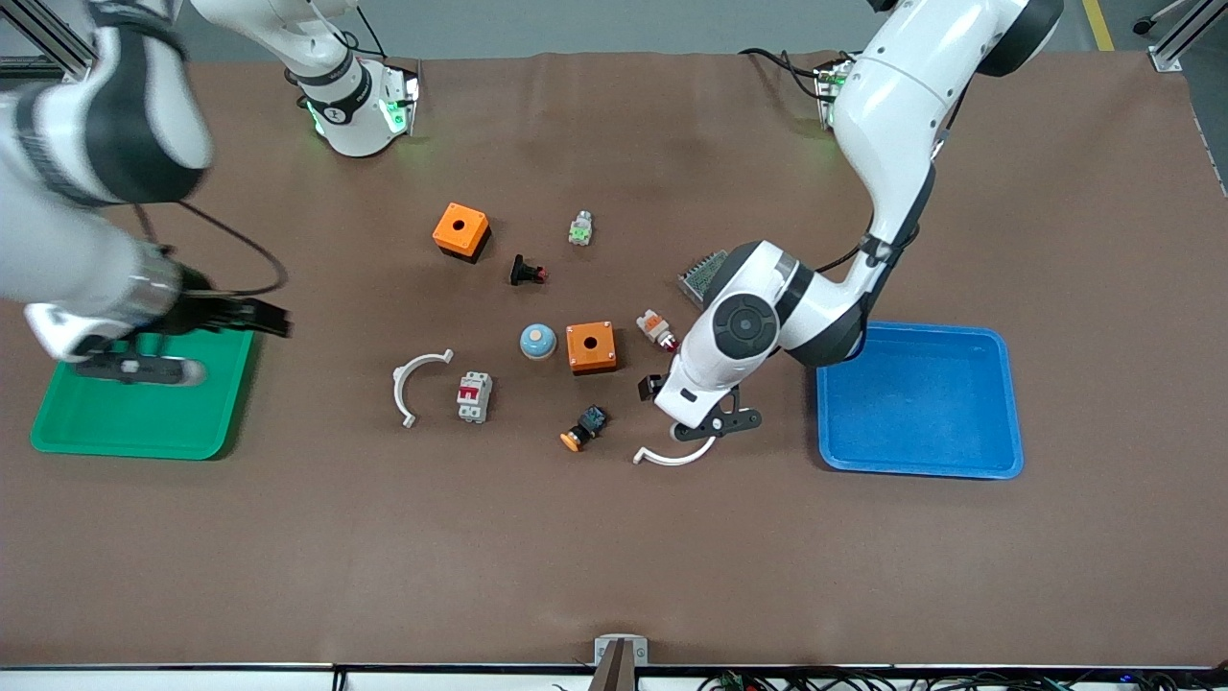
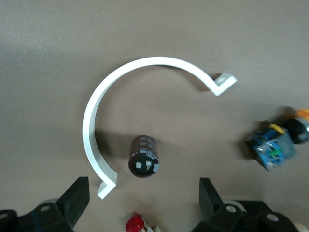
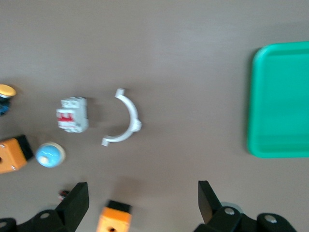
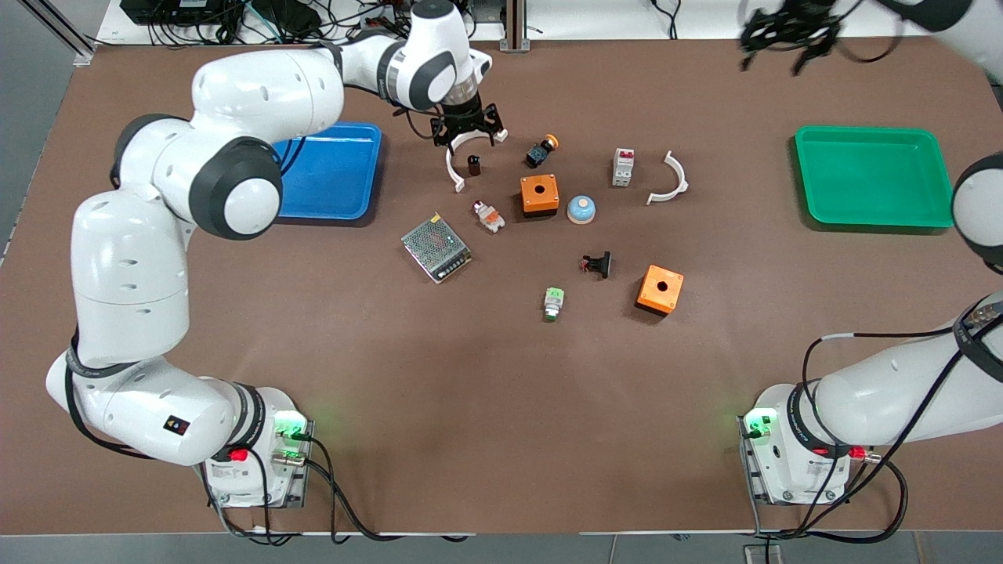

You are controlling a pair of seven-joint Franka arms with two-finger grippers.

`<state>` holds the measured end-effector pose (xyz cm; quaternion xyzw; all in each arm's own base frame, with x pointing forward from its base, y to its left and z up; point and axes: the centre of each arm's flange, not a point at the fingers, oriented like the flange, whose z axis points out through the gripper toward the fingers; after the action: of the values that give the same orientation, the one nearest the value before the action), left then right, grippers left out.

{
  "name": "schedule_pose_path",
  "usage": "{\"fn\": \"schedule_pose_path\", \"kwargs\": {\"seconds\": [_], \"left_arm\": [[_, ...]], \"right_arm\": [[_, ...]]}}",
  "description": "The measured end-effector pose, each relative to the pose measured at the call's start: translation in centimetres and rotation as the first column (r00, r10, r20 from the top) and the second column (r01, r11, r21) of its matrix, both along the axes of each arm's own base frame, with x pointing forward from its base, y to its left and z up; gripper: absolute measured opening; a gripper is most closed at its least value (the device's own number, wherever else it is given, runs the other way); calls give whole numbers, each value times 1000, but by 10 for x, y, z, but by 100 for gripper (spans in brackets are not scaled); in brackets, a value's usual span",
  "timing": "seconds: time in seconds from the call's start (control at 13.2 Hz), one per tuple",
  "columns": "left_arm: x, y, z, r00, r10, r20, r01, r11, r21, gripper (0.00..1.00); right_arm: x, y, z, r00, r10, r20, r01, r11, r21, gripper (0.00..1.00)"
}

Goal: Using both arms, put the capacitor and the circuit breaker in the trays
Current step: 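Reach the left gripper to the capacitor while the right gripper reaches the breaker, then grasp the capacitor with the left gripper while the right gripper grasps the breaker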

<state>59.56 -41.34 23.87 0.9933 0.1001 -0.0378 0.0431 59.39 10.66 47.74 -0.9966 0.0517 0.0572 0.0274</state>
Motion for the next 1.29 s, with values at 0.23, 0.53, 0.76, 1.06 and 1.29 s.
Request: {"fn": "schedule_pose_path", "kwargs": {"seconds": [0.23,0.53,0.76,1.06,1.29], "left_arm": [[-3,-4,-25,1000,16,-2,-16,1000,22,100],[1,-5,-30,999,40,2,-40,999,17,88],[1,-4,-34,999,43,-2,-43,999,20,56],[1,-4,-36,999,45,-4,-44,999,22,40],[1,-4,-36,999,46,-3,-46,999,21,34]], "right_arm": [[-6,77,-48,1000,-20,17,20,1000,-9,100],[4,123,-112,996,-62,58,63,998,-11,100],[11,139,-161,995,-63,78,64,998,-13,100],[18,141,-209,994,-66,90,67,998,-18,100],[16,148,-234,994,-56,91,58,998,-23,100]]}}
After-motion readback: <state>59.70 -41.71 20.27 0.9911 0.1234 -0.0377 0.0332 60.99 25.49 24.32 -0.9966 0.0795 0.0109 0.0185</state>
